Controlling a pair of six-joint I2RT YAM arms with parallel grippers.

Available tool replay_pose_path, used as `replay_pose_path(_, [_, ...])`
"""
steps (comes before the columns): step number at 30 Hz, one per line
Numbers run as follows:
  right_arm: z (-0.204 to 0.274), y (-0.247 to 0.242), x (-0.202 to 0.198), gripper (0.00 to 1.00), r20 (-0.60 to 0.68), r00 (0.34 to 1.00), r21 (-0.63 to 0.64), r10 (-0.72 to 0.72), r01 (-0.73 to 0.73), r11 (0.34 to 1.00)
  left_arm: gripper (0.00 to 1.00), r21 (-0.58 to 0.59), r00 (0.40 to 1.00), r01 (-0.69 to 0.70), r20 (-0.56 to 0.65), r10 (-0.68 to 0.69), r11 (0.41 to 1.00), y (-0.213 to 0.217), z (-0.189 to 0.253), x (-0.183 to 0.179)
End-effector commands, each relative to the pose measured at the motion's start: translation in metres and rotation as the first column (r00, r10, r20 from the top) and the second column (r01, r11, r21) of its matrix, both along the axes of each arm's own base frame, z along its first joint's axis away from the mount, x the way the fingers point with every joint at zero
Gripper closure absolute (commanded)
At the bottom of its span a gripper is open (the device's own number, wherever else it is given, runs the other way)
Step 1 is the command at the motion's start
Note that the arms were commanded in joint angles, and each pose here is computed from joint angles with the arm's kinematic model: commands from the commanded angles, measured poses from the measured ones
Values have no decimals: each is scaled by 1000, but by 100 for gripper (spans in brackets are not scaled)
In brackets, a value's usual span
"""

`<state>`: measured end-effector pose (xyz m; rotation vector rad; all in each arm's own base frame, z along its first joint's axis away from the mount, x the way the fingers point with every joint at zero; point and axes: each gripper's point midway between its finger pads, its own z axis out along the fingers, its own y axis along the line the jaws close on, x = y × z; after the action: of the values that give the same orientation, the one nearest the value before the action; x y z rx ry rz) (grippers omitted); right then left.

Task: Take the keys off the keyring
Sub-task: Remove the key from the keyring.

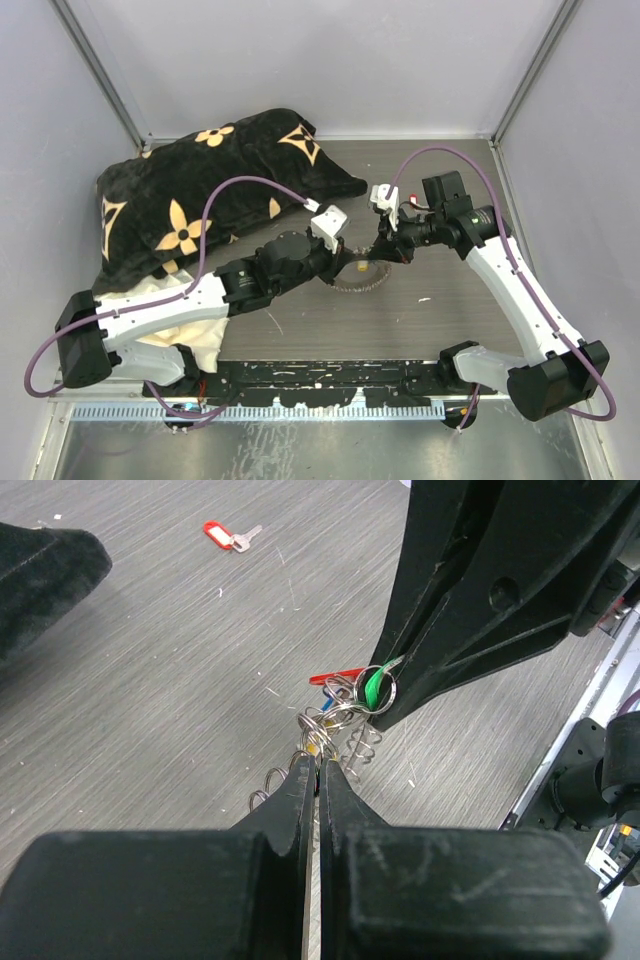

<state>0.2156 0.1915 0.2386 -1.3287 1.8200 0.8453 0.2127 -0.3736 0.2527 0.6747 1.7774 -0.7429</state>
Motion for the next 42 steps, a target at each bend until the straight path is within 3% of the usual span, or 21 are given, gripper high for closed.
replay_pose_path(1, [20,11,-5,99,54,996,90,75,-80,993,100,-119,996,24,83,-14,993,1,40,-1])
replay_pose_path(9, [19,10,-4,99,62,995,82,74,-79,993,99,-101,996,82,52,-77,991,-1,39,-5])
replay_pose_path(15, [15,8,-9,99,84,990,61,114,-119,991,78,-214,987,156,-8,-162,964,14,53,-16])
replay_pose_path(20, [12,7,-17,99,107,979,48,174,-180,983,62,-258,967,255,77,-243,932,30,65,-27])
replay_pose_path(26, [5,6,-34,99,156,942,14,298,-304,953,49,-120,874,436,295,-387,892,35,60,-48])
replay_pose_path(35, [-10,7,-42,99,188,882,-168,431,-404,899,49,-39,798,515,386,-463,856,29,53,-54])
replay_pose_path(42, [-14,15,-49,99,181,855,-179,487,-458,871,50,-8,722,608,422,-548,794,18,38,-66])
